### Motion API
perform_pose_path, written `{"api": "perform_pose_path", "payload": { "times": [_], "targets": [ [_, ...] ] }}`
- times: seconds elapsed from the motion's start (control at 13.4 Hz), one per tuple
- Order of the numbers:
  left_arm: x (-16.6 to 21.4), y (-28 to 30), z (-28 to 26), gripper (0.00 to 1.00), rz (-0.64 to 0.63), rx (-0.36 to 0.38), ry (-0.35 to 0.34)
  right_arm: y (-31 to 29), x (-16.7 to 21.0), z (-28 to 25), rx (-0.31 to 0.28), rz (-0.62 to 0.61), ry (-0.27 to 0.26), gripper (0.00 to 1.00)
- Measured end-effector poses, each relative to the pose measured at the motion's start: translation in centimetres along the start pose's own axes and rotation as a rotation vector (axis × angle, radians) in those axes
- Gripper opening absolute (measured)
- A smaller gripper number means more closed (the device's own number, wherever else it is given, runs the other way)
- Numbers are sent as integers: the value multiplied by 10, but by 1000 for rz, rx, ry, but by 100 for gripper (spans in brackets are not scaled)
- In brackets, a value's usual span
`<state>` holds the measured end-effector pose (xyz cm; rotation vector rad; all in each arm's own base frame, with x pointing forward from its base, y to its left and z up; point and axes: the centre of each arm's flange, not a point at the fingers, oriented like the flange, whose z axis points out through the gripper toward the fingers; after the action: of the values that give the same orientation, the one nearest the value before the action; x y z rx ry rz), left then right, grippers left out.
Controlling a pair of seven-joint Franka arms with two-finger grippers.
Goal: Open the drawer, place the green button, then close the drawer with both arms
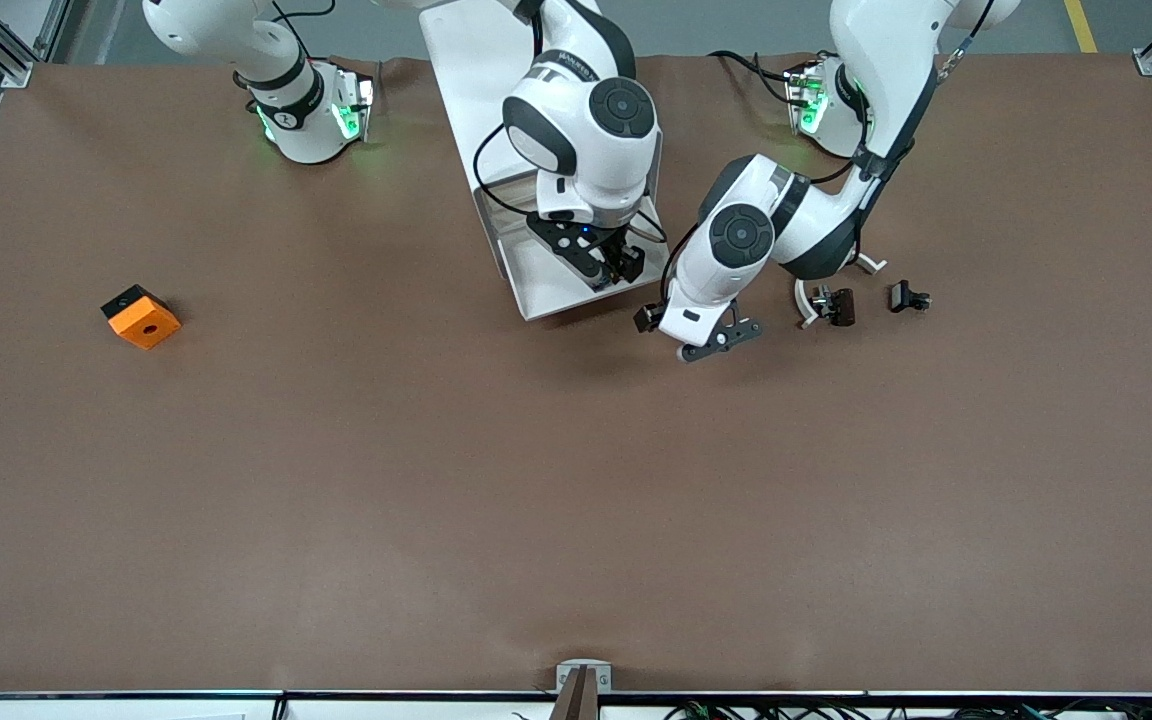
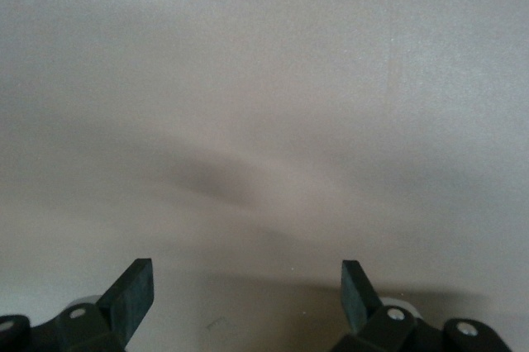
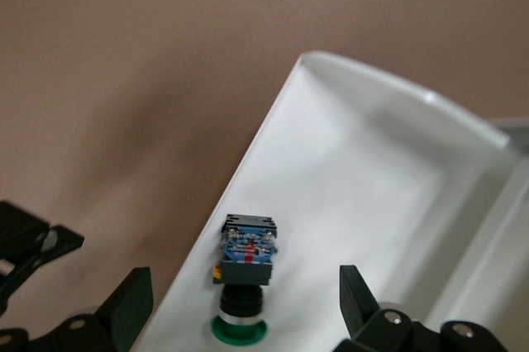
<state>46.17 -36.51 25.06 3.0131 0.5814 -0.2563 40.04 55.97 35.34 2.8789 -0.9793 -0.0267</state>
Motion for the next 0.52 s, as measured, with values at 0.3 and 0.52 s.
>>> {"api": "perform_pose_path", "payload": {
  "times": [0.3,0.52],
  "targets": [
    [-5,1,3,100,-35,4,-2,14,76,-71,-31,-223,-17,100],
    [-27,14,17,100,-68,4,0,60,179,-126,-35,-402,-48,100]
  ]
}}
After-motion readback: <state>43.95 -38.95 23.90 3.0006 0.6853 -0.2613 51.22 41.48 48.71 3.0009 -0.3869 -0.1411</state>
